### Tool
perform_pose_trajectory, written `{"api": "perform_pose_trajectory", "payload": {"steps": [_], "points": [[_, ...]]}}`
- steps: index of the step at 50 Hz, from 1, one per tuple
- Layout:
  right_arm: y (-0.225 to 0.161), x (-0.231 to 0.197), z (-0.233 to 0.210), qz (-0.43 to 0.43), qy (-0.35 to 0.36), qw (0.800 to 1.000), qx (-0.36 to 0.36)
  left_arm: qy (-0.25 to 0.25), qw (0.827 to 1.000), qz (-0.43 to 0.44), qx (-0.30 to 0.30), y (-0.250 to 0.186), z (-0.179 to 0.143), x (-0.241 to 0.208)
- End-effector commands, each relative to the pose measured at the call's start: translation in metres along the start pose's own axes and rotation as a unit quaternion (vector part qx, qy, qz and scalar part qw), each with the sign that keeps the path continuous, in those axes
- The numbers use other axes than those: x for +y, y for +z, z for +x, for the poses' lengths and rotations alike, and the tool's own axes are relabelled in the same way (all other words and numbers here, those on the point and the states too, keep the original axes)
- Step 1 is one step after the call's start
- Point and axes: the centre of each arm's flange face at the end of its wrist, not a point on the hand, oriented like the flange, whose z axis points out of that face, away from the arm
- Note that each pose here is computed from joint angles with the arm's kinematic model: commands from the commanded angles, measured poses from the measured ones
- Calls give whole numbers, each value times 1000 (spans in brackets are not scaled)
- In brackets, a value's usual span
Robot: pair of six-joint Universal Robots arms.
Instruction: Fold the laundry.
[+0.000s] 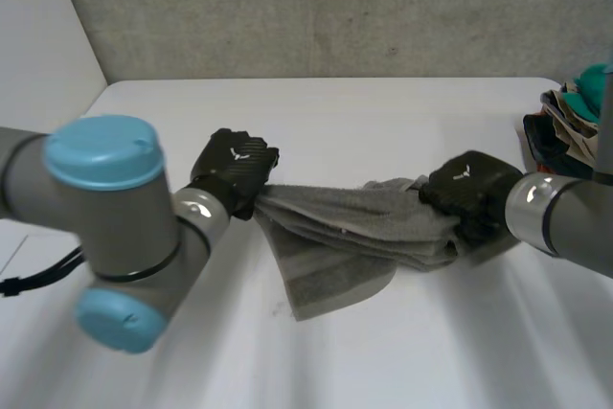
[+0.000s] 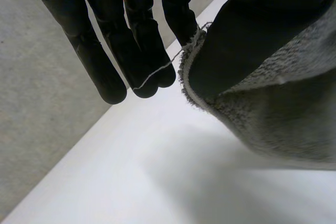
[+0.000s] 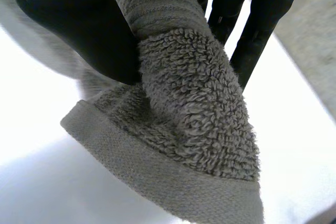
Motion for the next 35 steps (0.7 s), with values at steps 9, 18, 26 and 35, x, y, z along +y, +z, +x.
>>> {"api": "perform_pose_trajectory", "payload": {"steps": [9, 18, 26, 35], "points": [[13, -123, 99, 422, -111, 827, 355, 54, 889, 373, -260, 31, -80, -167], [38, -107, 92, 400, -35, 870, 287, 75, 923, 307, -219, 18, -58, -128], [77, -38, 48, 209, 43, 965, 149, 98, 977, 148, -117, 10, -7, -24], [75, 17, -6, 55, 58, 996, 42, 100, 993, 65, 3, -19, 64, 34]]}}
